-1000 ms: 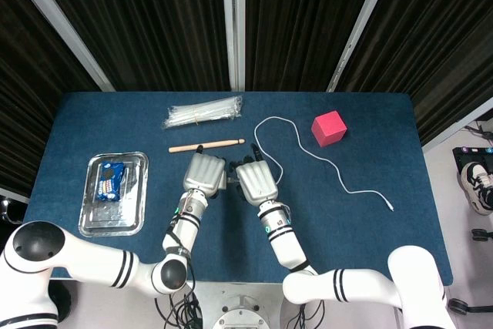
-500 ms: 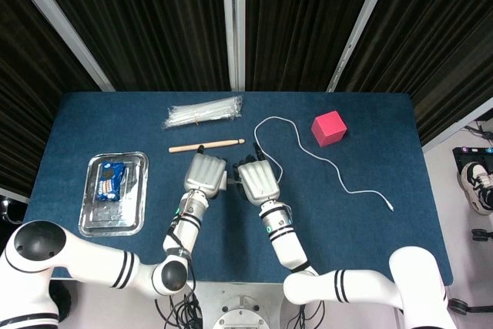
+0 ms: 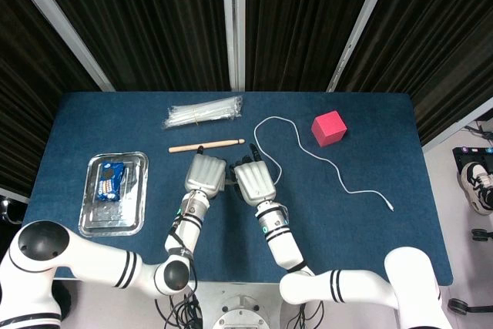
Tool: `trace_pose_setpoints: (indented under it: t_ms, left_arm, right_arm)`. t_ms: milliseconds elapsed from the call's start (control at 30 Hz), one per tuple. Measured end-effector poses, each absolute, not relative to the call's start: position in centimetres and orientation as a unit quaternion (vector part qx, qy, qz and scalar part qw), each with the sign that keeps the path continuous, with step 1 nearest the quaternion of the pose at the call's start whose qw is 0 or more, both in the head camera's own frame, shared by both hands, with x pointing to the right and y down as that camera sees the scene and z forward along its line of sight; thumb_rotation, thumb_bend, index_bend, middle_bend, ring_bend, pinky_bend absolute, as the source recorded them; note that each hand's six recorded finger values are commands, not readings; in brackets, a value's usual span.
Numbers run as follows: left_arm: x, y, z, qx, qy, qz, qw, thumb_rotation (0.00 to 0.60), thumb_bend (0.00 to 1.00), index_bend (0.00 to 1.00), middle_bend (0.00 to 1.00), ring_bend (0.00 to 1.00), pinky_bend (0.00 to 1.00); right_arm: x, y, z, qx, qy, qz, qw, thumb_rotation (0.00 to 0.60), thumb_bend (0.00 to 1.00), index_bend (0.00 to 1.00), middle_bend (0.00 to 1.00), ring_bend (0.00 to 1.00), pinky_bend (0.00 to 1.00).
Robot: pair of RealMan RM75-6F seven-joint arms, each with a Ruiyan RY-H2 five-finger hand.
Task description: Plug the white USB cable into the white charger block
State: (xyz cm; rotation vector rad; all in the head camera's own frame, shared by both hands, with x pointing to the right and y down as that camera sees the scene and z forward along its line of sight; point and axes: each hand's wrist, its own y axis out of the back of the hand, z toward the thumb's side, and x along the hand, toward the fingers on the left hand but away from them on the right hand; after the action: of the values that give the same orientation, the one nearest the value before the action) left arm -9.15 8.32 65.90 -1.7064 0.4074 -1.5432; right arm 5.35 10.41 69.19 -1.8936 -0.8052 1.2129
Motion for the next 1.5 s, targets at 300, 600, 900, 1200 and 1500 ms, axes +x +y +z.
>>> trace_pose_setpoints:
  t_ms: [300,600,900,1200,1500]
  left_arm:
    - [-9.2,8.4,66.1,-0.672,0.159,-0.608,0.391,0.597,0.2,0.48,0.57,0.46,0.15]
    - [-9.6,8.4,65.8,-0.675,0.166,-0.601,0.393,0.597,0.19,0.48,0.56,0.45,0.15]
    - [-11.6,9.2,66.2,-0.688,0.167,-0.584,0.397,0.6,0.19,0.4,0.47,0.38,0.14]
    - [-12.4,10.5,69.3,-0.703,0.141,-0.585,0.379,0.6,0.16,0.16,0.26,0.18,0.07]
    - [-15.4,8.6,67.0,-0.707,0.214,-0.545,0.397,0.6,0.16,0.18,0.24,0.16,0.04]
  right_arm:
    - [5.0,10.5,69.3,-0.739,-0.312,0.471,0.368,0.6,0.33,0.58,0.47,0.28,0.0]
    - [5.6,10.7,69.1,-0.741,-0.307,0.472,0.366,0.6,0.28,0.16,0.34,0.18,0.0]
    - [10.4,10.2,66.9,-0.726,-0.305,0.487,0.377,0.6,0.25,0.01,0.19,0.07,0.0]
    - [17.8,9.4,64.4,-0.69,-0.316,0.528,0.38,0.6,0.25,0.0,0.17,0.06,0.0]
    - [22.9,8.6,62.3,-0.683,-0.349,0.524,0.369,0.6,0.3,0.0,0.17,0.05,0.0]
